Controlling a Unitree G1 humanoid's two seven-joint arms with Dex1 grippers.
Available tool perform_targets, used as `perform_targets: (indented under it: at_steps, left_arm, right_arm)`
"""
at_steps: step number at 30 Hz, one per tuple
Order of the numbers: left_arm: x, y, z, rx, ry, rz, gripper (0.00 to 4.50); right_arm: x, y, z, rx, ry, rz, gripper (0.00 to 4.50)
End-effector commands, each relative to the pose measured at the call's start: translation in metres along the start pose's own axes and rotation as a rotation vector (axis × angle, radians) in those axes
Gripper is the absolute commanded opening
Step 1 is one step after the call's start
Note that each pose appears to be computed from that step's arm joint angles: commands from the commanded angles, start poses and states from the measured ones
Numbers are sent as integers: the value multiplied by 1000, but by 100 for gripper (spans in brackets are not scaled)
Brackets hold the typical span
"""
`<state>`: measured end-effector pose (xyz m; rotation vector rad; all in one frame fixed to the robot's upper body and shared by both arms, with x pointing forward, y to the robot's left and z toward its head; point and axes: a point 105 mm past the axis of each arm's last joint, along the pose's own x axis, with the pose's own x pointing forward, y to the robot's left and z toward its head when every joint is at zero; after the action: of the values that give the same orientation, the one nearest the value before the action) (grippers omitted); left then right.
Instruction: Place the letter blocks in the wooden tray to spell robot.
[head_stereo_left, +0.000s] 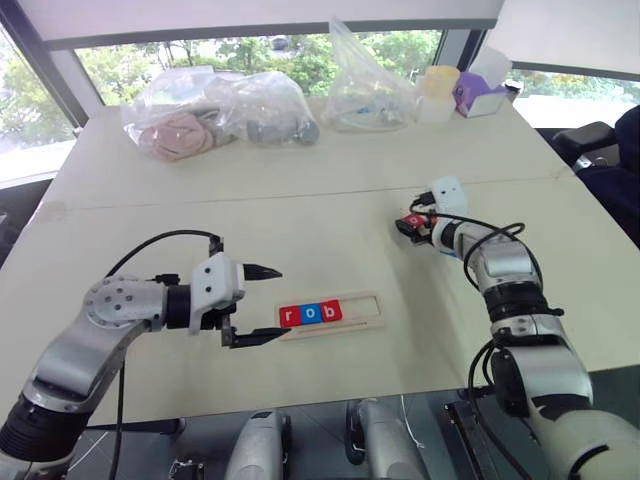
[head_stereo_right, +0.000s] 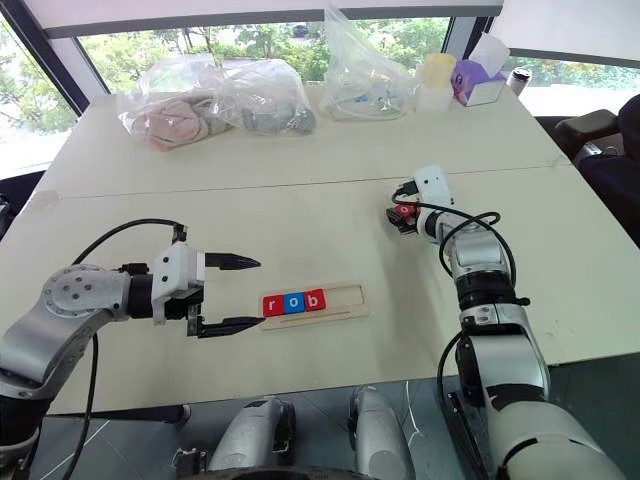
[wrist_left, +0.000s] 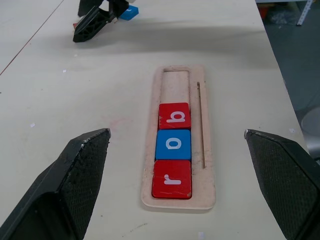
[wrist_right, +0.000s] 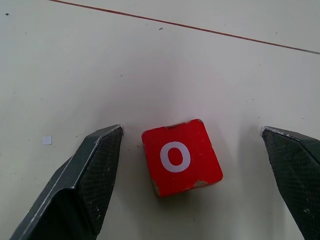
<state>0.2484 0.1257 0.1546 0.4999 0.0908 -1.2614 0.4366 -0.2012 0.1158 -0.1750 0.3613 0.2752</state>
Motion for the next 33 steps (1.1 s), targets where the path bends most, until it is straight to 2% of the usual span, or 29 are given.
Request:
perform_targets:
  at_steps: [1, 5, 9, 15, 19, 25, 33]
  left_arm:
    - [-1, 2, 7, 29, -9, 13, 450]
    - [-2, 2, 6, 28, -8, 21, 450]
    - [-1, 2, 6, 28, -9, 25, 450]
    - [2, 1, 6, 28, -16, 19, 450]
    - [4, -1, 4, 28, -20, 6, 450]
    - [4, 1, 2, 26, -26, -17, 450]
    - [7, 5, 4, 29, -39, -34, 450]
  right_arm:
    - [1, -3, 6, 20, -10, 18, 445]
    - [1, 3, -1, 19, 28, 59, 325]
    - [-4, 10, -9, 28, 55, 86, 125]
    - [-24, 15, 7, 113, 16, 52, 125]
    - [-67, 38, 18, 180, -7, 53, 125]
    - [-118, 60, -16, 199, 98, -28, 125]
    - [-134, 65, -35, 188, 142, -86, 125]
